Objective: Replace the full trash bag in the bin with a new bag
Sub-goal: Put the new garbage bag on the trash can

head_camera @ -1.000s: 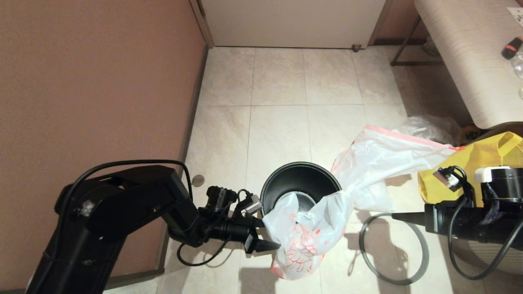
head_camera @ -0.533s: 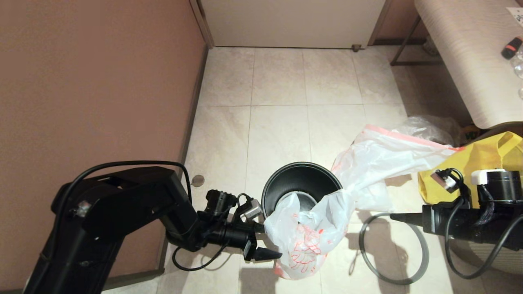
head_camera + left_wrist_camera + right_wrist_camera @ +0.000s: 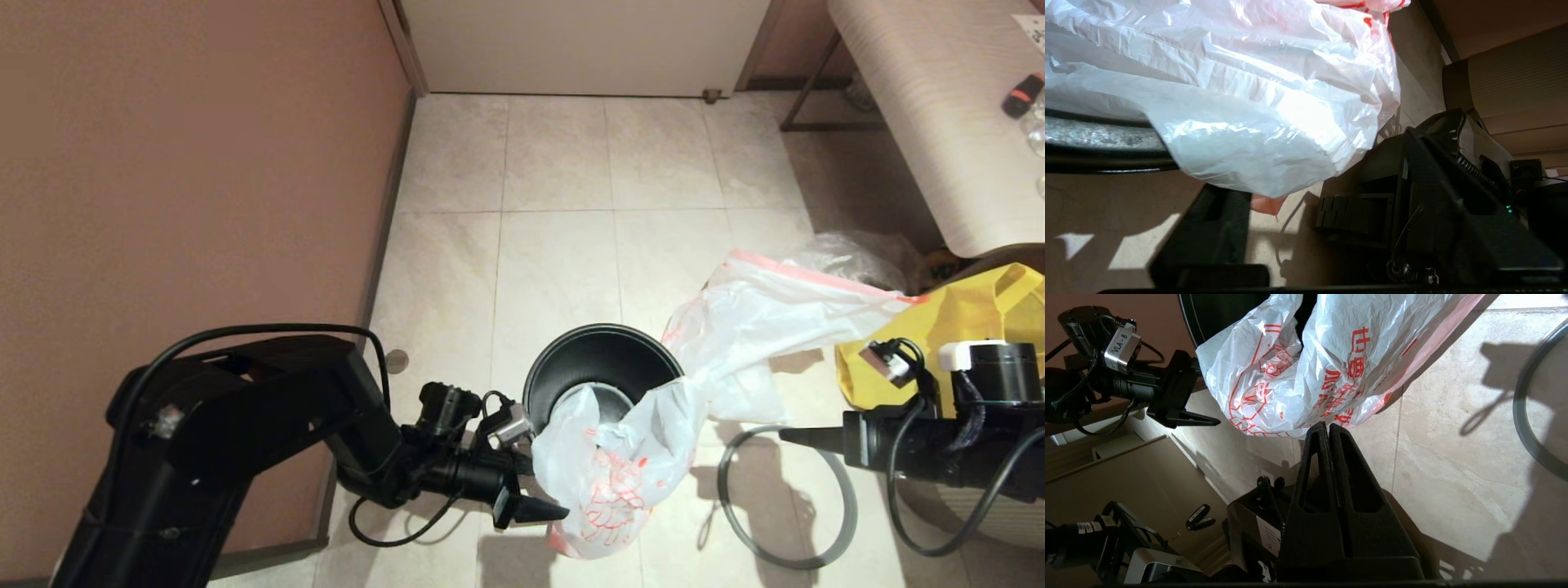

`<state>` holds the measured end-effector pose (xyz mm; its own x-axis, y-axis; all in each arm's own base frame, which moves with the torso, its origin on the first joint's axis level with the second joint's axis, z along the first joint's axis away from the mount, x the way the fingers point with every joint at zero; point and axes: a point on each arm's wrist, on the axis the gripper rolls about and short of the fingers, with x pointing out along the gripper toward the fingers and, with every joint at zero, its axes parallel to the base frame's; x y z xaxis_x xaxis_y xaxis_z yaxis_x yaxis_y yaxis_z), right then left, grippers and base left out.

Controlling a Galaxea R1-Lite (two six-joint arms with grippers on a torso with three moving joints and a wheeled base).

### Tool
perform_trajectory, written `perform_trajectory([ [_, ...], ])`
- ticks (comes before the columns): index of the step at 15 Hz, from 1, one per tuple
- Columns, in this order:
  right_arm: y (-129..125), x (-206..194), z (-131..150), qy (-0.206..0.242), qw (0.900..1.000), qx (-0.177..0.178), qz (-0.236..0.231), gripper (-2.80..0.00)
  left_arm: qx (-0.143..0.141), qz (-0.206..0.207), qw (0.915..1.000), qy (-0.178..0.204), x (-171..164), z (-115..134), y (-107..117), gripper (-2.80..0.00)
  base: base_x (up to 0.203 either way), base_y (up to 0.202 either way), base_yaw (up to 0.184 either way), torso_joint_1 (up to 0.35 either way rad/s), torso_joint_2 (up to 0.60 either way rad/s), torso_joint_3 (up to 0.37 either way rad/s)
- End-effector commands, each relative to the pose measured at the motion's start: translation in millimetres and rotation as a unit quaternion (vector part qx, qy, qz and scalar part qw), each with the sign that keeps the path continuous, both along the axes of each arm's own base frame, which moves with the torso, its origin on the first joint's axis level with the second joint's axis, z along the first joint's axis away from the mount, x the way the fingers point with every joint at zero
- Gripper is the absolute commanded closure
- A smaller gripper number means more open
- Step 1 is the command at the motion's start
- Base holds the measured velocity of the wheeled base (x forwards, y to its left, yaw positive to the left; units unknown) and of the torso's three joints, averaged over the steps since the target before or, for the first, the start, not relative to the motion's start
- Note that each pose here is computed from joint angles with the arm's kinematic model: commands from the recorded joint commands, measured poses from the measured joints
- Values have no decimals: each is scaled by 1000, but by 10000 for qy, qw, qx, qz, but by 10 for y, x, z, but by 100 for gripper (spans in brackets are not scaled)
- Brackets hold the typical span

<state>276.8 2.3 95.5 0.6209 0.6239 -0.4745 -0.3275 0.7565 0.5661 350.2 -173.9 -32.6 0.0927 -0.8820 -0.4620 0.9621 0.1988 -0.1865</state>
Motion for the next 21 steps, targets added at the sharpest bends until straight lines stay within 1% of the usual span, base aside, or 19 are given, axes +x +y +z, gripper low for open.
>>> perform_trajectory([
  [1,1,4,-5,2,10000,18,14,0,-19,-17,10000,-15,4,-3,1,0,0,0,0,0,0,0],
  [7,-3,24,-64,110,9999,28,5,0,-9,-13,10000,28,-24,-3,26,0,0,0,0,0,0,0],
  [9,0,32,-67,114,9999,28,10,0,-72,-35,10000,41,-31,33,55,0,0,0,0,0,0,0],
  [11,0,45,-66,116,9999,42,9,0,-169,-60,9998,-56,-45,168,75,0,0,0,0,0,0,0],
  [13,4,30,-51,90,9998,112,107,0,-348,-44,9992,-195,-45,401,106,0,0,0,0,0,0,0],
  [16,5,24,-47,89,9998,123,110,0,-661,-4,9978,-63,-60,685,119,0,0,0,0,0,0,0],
  [19,1,10,-5,39,9999,140,87,0,-812,-23,9967,-48,-100,892,38,0,0,0,0,0,0,0],
  [21,-24,4,12,48,9998,184,13,0,-770,2,9970,50,-110,839,32,0,0,0,0,0,0,0],
])
